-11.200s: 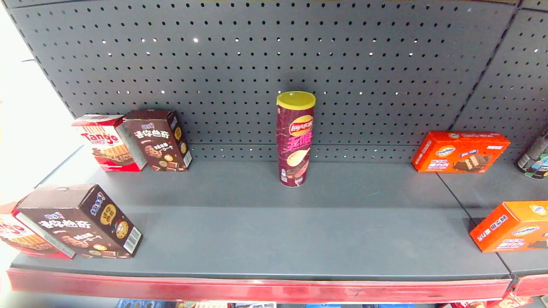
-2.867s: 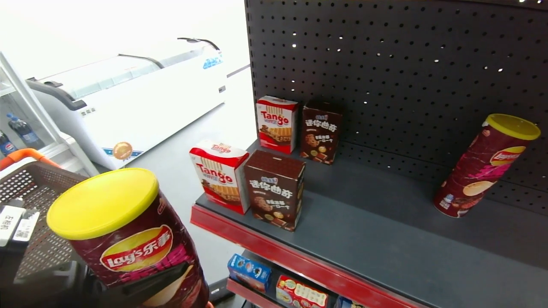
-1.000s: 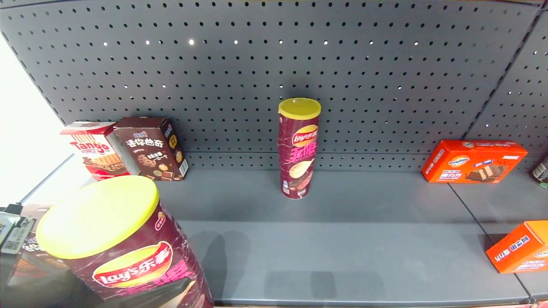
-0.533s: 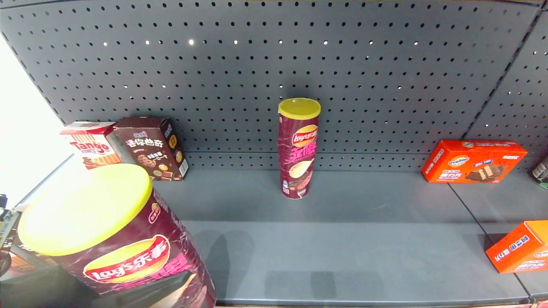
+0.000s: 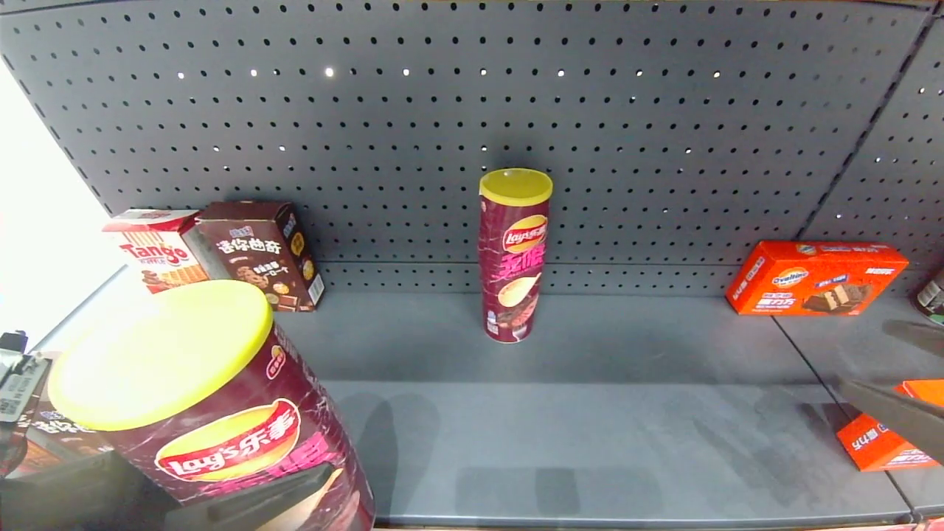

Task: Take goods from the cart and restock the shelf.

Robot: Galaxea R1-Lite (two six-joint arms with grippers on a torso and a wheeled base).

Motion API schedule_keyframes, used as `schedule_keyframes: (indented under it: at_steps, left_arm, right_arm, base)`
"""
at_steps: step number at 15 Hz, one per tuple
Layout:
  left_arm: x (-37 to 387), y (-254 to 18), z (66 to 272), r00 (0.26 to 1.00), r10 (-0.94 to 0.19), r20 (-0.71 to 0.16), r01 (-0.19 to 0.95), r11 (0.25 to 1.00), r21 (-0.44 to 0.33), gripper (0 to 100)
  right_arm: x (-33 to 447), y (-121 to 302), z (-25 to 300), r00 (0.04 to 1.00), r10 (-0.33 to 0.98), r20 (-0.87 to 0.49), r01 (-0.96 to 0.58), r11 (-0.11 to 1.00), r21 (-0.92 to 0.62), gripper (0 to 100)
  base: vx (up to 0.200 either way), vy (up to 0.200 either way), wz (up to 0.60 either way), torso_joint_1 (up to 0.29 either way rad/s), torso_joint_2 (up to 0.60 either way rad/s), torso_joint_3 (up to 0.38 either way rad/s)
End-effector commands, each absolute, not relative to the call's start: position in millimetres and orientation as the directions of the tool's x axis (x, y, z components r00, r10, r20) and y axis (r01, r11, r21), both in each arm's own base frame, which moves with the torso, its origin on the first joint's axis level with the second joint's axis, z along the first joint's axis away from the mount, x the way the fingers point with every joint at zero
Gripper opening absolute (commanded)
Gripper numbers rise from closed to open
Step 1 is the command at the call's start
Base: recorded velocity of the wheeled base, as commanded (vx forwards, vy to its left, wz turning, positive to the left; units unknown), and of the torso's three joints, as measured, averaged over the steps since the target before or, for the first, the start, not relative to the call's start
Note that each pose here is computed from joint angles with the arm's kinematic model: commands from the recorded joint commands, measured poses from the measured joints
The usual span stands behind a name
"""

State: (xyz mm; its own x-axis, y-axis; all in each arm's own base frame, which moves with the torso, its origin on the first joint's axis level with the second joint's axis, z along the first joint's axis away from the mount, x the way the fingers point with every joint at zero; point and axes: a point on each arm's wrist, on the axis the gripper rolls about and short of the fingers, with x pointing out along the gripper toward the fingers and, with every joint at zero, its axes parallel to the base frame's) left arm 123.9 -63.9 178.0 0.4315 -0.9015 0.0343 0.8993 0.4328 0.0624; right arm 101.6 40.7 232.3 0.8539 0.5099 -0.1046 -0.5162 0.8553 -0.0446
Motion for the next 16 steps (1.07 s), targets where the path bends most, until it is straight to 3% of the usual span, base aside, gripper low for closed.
schedule_keyframes:
  at_steps: [1,6,10,16]
  left_arm:
    - [125.1,-64.1,176.5,0.434,-0.9,0.028,0.899,0.435,0.055,0]
    - [124.1,-63.2,174.8,0.441,-0.897,0.023,0.896,0.442,0.05,0]
    - [126.5,-64.2,173.4,0.438,-0.899,0.016,0.898,0.439,0.041,0]
    - [125.7,-63.9,172.5,0.437,-0.899,0.013,0.899,0.437,0.026,0]
  right_arm:
    - [180.1,80.0,222.4,0.769,0.625,-0.133,-0.633,0.773,-0.03,100]
    - [251.5,110.3,218.0,0.706,0.698,-0.119,-0.708,0.7,-0.1,100]
    - [297.7,130.4,205.8,0.403,0.913,-0.06,-0.904,0.387,-0.183,100]
    - [340.3,143.9,185.1,0.285,0.957,-0.052,-0.947,0.273,-0.171,100]
  base:
    - [0.0,0.0,0.0,0.0,0.0,0.0]
    - [0.0,0.0,0.0,0.0,0.0,0.0]
    - [0.0,0.0,0.0,0.0,0.0,0.0]
    - [0.0,0.0,0.0,0.0,0.0,0.0]
